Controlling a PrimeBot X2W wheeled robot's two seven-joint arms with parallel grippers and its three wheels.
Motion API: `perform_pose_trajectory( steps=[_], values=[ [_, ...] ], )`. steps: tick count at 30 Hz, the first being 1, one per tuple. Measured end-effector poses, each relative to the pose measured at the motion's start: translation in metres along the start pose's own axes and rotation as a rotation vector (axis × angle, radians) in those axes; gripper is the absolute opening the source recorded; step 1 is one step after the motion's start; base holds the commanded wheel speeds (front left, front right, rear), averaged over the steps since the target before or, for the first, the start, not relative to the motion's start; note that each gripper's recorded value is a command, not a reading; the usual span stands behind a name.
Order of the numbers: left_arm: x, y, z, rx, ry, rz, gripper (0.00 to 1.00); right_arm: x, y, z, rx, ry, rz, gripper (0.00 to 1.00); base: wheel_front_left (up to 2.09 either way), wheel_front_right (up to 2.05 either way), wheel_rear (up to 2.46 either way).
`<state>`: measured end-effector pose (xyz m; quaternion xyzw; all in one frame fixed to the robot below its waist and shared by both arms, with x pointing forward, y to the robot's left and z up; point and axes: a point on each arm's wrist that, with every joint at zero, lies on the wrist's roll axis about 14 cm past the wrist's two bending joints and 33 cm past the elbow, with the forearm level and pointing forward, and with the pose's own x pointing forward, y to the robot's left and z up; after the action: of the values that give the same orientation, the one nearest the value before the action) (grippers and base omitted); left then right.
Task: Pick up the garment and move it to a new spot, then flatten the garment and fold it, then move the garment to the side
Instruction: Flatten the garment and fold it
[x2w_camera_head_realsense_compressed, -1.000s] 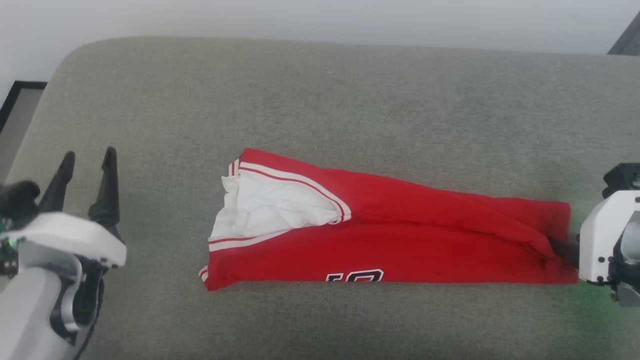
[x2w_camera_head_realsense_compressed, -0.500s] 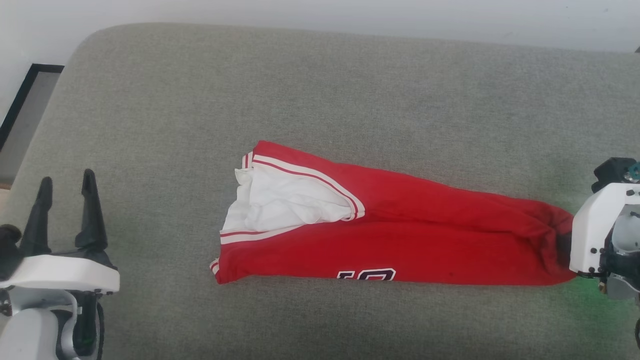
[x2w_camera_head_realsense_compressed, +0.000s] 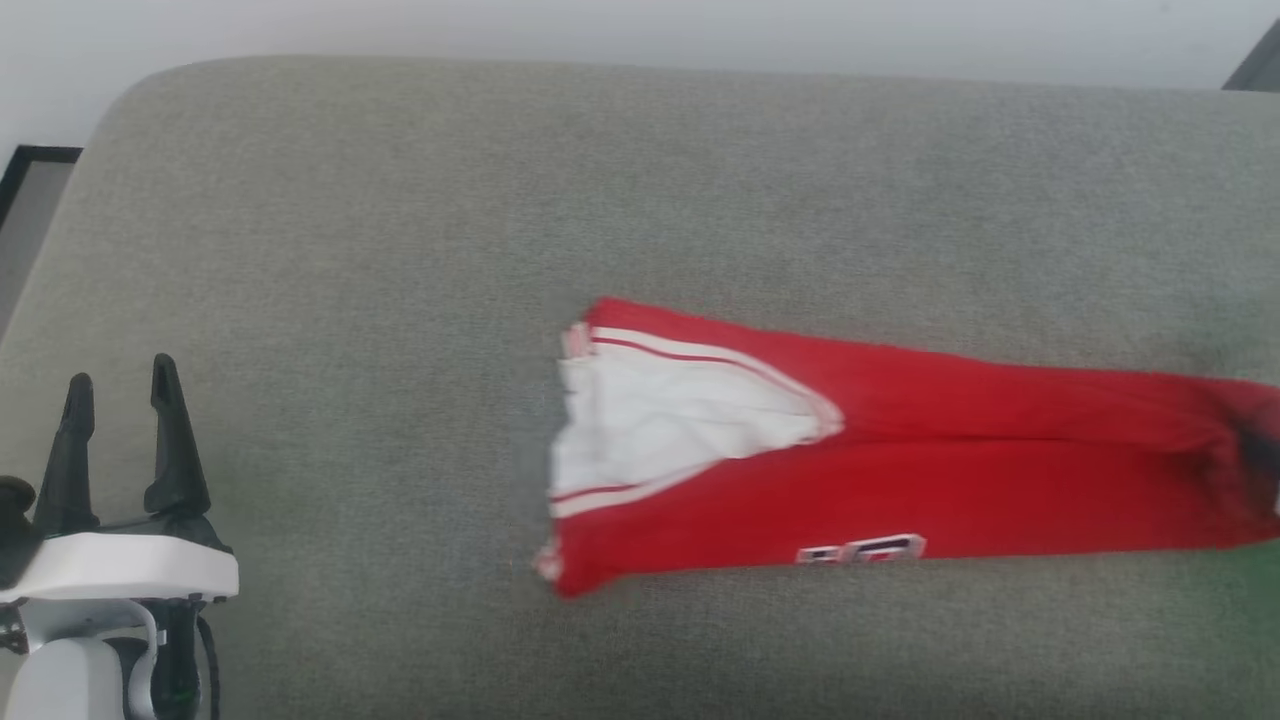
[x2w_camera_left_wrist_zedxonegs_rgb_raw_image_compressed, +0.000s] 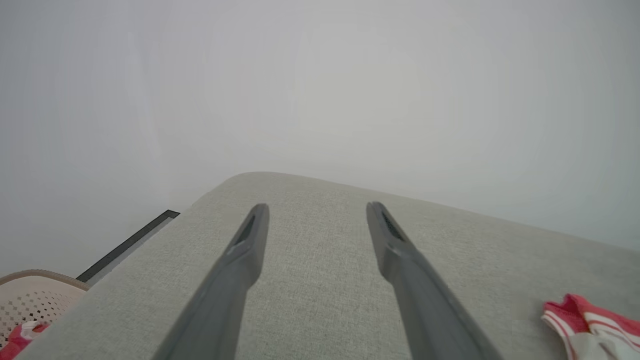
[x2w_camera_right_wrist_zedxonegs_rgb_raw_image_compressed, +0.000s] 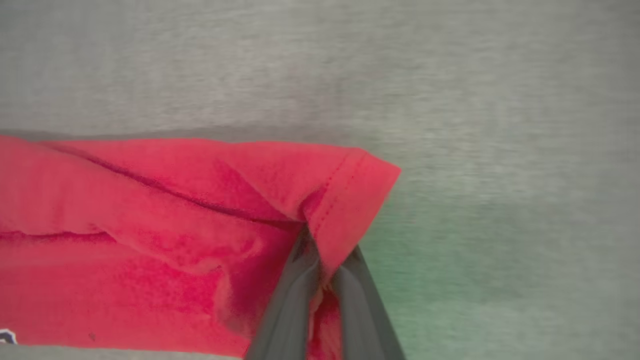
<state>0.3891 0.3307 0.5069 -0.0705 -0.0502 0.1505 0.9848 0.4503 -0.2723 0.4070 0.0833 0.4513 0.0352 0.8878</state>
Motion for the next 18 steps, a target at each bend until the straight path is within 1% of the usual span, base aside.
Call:
perform_pose_trajectory(
  steps=[3,5,9,12,14,16,18],
  values=[
    [0.003,-0.006,-0.003,-0.001,0.003,-0.013,1.00,-0.011,-0.033,0.009,0.015,-0.036,-0.087,0.00,0.00,0.00,0.00],
    [0.005,-0.009,-0.004,-0.002,0.003,-0.019,1.00,-0.016,-0.048,0.010,0.021,-0.043,-0.130,0.00,0.00,0.00,0.00],
    [0.008,-0.015,-0.005,-0.001,0.001,-0.030,1.00,-0.023,-0.062,0.011,0.030,-0.048,-0.171,0.00,0.00,0.00,0.00],
    [0.010,-0.019,-0.005,0.000,-0.003,-0.041,1.00,-0.027,-0.062,0.015,0.027,-0.060,-0.171,0.00,0.00,0.00,0.00],
    [0.011,-0.022,-0.003,-0.003,-0.009,-0.049,1.00,-0.029,-0.055,0.018,0.016,-0.071,-0.152,0.00,0.00,0.00,0.00],
    [0.012,-0.025,-0.002,-0.005,-0.012,-0.058,1.00,-0.030,-0.038,0.024,0.013,-0.092,-0.099,0.00,0.00,0.00,0.00],
    [0.011,-0.028,-0.002,-0.009,-0.014,-0.065,1.00,-0.032,-0.014,0.033,0.005,-0.129,-0.025,0.00,0.00,0.00,0.00]
  ],
)
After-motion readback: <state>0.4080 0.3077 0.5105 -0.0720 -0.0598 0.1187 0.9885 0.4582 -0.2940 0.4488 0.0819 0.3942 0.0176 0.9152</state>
